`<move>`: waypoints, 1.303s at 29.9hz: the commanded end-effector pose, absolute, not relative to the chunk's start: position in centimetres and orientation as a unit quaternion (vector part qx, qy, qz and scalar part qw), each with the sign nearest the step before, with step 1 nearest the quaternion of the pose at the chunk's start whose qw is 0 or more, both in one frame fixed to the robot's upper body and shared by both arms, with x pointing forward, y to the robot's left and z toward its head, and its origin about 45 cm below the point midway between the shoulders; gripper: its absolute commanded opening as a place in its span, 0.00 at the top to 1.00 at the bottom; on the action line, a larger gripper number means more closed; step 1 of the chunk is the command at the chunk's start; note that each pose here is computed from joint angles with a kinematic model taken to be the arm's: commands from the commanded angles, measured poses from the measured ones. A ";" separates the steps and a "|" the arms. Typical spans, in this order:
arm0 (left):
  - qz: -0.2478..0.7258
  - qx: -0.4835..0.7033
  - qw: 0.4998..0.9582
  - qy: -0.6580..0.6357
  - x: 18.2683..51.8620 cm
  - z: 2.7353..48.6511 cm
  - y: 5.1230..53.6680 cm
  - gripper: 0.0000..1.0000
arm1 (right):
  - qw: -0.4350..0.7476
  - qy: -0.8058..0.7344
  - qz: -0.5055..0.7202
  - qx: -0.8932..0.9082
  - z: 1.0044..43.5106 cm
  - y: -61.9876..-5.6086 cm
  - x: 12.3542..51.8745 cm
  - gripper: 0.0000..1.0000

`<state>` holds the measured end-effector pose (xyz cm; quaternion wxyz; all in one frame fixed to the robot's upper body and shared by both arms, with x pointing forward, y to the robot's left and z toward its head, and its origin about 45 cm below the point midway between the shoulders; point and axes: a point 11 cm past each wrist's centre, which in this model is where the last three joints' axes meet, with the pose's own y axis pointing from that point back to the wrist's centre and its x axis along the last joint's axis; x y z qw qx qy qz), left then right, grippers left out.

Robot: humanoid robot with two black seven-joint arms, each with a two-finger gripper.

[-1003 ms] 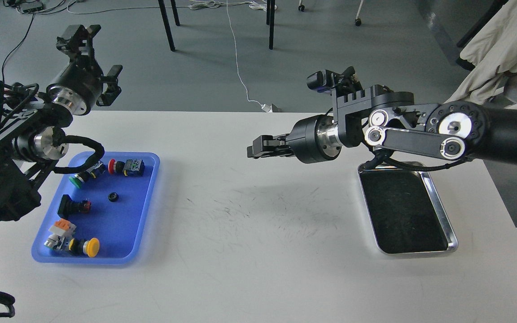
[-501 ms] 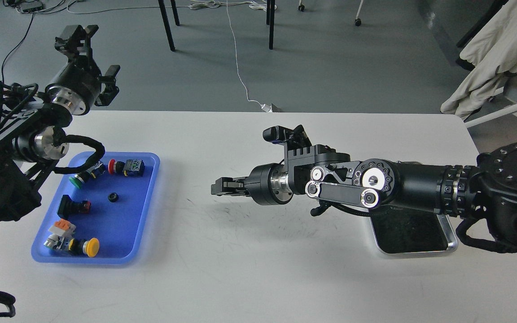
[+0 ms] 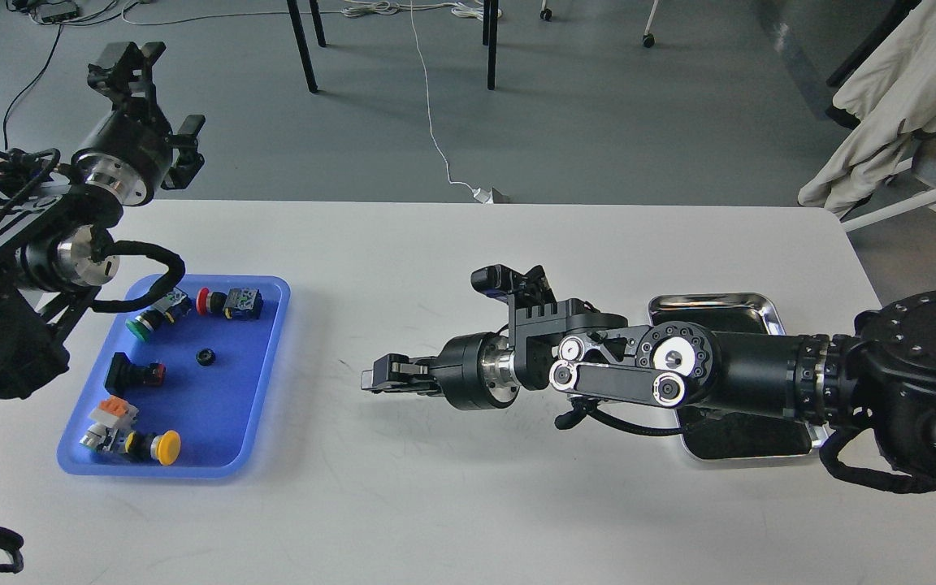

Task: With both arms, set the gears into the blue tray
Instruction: 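Carry the black part toward the table center and release it, then lift and withdraw the right gripper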

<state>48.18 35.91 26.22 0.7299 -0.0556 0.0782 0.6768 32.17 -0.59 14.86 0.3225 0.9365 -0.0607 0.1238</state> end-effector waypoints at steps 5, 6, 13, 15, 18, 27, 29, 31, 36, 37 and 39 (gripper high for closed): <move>0.678 -0.061 0.729 0.069 48.1 26.5 36.2 0.02 | 0.360 -0.066 0.105 0.925 13.5 -1.3 31.7 0.96; 0.678 -0.062 0.729 0.069 48.1 26.5 36.1 0.02 | 0.367 -0.068 0.104 0.922 13.2 -1.5 31.7 0.96; 0.679 -0.060 0.728 0.068 48.1 26.5 36.4 0.02 | 0.378 -0.073 0.093 0.918 12.3 -2.0 31.4 0.94; 0.679 -0.060 0.728 0.068 48.1 26.5 36.4 0.02 | 0.379 -0.073 0.093 0.918 12.2 -2.0 31.4 0.90; 0.680 -0.059 0.728 0.068 48.1 26.5 36.4 0.02 | 0.379 -0.076 0.092 0.918 12.2 -2.1 31.4 0.71; 0.677 -0.053 0.730 0.068 48.0 26.2 36.1 0.02 | 0.373 -0.098 0.091 0.918 12.3 -2.1 31.9 0.09; 0.677 -0.050 0.731 0.069 48.0 25.9 36.0 0.02 | 0.363 -0.114 0.096 0.920 13.2 -1.8 32.8 0.06; 0.676 -0.048 0.732 0.069 48.0 25.8 35.9 0.02 | 0.346 -0.134 0.094 0.924 14.4 -1.5 34.1 0.04; 0.676 -0.044 0.732 0.069 48.0 25.7 35.9 0.02 | 0.289 -0.187 0.090 0.935 18.8 -0.6 37.5 0.03; 0.676 -0.042 0.732 0.068 48.0 25.7 36.0 0.02 | 0.274 -0.194 0.085 0.938 19.7 -0.3 37.9 0.03; 0.674 -0.035 0.735 0.061 48.0 25.9 35.9 0.02 | 0.244 -0.205 0.076 0.945 21.3 0.3 38.4 0.03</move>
